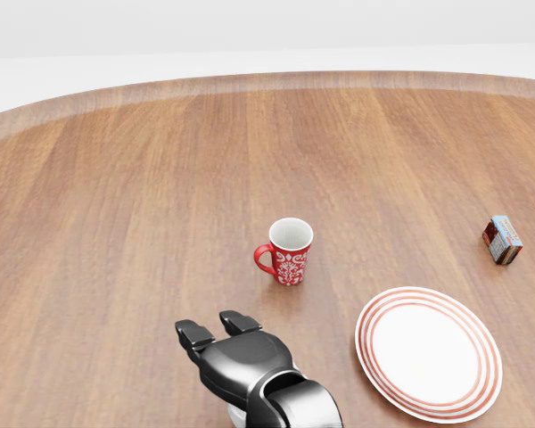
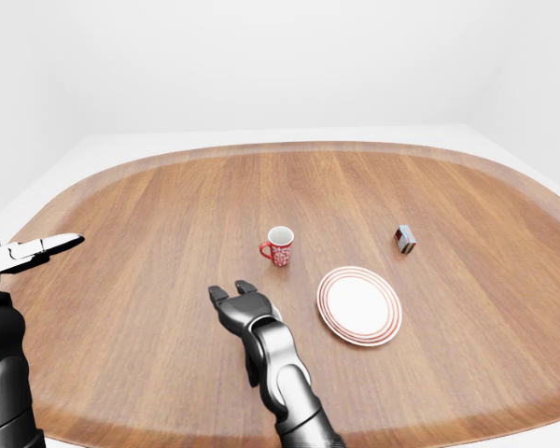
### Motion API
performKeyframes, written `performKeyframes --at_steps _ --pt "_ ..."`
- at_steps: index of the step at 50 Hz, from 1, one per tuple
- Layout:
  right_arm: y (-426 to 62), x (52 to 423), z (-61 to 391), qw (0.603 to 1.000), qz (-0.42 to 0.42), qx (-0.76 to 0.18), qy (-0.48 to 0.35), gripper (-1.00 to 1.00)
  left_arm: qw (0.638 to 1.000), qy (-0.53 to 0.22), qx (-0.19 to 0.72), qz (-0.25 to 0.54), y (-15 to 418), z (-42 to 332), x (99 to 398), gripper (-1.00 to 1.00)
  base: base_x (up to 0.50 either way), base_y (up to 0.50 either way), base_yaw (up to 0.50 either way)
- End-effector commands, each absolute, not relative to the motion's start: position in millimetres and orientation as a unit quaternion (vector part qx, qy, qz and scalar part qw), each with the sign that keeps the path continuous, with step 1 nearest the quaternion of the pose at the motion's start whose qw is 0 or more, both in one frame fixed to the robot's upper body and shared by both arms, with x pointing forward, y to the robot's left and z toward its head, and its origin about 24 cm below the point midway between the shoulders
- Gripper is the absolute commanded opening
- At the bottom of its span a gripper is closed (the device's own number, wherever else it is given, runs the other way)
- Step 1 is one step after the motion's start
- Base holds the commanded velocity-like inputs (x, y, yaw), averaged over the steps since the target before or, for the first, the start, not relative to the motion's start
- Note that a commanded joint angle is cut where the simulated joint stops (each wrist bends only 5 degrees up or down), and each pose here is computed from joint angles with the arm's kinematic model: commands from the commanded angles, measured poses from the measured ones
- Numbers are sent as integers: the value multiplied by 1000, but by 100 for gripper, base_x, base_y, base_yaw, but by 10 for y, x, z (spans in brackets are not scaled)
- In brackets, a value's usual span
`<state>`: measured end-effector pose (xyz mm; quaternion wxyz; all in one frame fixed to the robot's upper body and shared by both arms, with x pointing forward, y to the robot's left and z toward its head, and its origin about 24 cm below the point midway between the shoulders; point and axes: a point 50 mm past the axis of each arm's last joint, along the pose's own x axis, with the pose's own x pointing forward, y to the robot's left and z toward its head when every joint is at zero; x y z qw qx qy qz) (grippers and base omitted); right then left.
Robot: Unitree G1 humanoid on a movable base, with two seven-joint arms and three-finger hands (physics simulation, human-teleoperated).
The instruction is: Put the white mug on the plate.
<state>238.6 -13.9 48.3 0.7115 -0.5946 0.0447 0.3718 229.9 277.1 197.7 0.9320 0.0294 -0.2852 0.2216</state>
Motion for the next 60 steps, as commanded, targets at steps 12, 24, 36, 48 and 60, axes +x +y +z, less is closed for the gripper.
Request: performKeyframes --at_steps 12,24,36,48,60 --pt "-176 2609 304 702 390 -589 93 100 933 -282 26 222 2756 1961 2318 100 0 0 0" --pt "-229 2637 262 700 389 -590 105 100 933 -283 26 222 2758 1966 2320 100 0 0 0" --pt "-279 2685 188 698 392 -587 123 100 932 -284 25 221 2753 1970 2316 100 0 0 0" --pt "-249 2754 56 701 397 -577 136 100 932 -285 25 223 2765 1976 2310 100 0 0 0" --pt "-295 2808 -61 710 394 -564 152 100 932 -284 25 222 2755 1970 2312 100 0 0 0"
